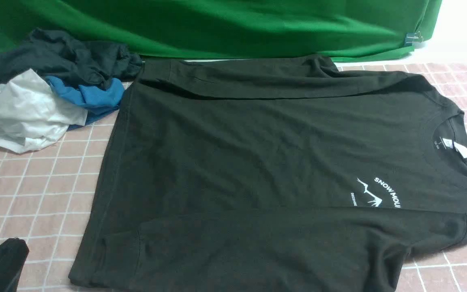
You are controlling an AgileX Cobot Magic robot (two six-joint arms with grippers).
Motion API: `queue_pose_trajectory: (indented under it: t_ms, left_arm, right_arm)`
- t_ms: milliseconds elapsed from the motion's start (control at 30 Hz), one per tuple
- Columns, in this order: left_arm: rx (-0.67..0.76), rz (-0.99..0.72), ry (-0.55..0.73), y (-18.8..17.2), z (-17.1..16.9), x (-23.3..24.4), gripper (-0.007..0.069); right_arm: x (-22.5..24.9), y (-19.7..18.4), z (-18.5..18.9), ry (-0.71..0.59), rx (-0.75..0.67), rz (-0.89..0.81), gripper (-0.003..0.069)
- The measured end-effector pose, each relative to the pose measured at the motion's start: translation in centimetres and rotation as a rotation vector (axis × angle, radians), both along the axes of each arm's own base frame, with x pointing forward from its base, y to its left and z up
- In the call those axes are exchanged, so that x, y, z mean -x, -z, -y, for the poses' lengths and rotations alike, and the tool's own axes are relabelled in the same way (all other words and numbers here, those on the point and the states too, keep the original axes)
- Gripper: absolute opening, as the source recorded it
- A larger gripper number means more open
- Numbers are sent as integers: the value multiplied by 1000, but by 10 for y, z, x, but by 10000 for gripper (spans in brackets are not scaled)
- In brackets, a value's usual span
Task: Fold a long-sleeved shirt over a pink coffee tablecloth.
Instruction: 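Grasp the left edge of the dark T-shirt lying flat on the table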
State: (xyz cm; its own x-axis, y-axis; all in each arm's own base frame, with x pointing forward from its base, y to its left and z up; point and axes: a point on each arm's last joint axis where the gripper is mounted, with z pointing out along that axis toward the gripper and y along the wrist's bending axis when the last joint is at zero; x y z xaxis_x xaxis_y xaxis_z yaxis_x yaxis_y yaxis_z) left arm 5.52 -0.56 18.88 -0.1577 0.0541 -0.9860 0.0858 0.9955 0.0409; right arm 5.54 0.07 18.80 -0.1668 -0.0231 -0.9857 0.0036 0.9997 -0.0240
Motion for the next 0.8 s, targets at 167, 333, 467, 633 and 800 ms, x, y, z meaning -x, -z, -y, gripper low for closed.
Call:
queue_pose_trajectory:
  t_ms: [167,333,467,633,800]
  left_arm:
    - [-1,0,0,0,0,0,20]
    - [-1,0,0,0,0,0,20]
    - [-1,0,0,0,0,0,20]
    - [-1,0,0,0,0,0,20]
    - [37,69,-11,-6,-1,-1,20]
  right_arm:
    - [0,0,0,0,0,0,240]
    - [0,0,0,0,0,0,240]
    - [0,0,0,0,0,0,240]
    - [0,0,0,0,0,0,240]
    - [0,0,0,0,0,1,240]
